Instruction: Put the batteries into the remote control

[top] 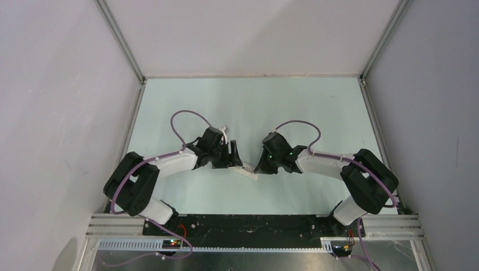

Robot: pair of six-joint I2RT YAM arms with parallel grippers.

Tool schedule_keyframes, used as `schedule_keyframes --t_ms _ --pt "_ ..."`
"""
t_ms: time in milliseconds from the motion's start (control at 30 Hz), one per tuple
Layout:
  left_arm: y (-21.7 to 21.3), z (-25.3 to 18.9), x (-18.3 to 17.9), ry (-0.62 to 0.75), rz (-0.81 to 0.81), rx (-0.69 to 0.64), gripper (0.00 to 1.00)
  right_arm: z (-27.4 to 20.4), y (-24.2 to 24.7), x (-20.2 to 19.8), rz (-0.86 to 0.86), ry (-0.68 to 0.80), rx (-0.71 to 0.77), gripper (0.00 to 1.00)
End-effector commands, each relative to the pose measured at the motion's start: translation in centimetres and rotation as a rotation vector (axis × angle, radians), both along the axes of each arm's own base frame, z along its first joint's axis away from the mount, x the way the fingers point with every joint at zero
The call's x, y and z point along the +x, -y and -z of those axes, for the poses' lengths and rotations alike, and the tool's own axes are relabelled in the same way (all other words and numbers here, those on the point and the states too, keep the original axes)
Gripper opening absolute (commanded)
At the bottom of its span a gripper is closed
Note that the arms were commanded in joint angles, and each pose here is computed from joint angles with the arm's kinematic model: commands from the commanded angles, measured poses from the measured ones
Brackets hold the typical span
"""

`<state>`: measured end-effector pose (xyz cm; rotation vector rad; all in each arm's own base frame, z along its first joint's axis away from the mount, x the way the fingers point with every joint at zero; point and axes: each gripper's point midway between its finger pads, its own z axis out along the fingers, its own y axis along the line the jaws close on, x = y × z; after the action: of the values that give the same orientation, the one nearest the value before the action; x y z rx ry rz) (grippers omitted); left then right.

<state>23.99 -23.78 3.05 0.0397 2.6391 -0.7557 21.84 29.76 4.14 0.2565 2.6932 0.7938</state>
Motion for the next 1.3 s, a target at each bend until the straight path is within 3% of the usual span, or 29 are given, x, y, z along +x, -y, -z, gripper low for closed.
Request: schedule_keyframes --t_ms 0,300,567,1267 --pt "0.4 0.6 -0.5 -0.03 0.015 -0.006 0.75 -0.7 -1.1 0.5 -0.022 0.027 0.007 0.0" --pt "-0.3 1.5 -0.7 -0.042 -0.006 0.025 0.74 -0.4 -0.9 0.4 -0.029 0.027 -0.04 0.0" --pt "-0.8 1.6 -0.4 -0.029 -0.028 0.048 0.75 0.0 -0.6 0.6 -0.042 0.082 -0.155 0.1" --pt "-2.0 0.2 0.4 0.05 -0.083 0.07 0.75 2.7 1.3 -0.4 -0.066 0.065 -0.46 0.12"
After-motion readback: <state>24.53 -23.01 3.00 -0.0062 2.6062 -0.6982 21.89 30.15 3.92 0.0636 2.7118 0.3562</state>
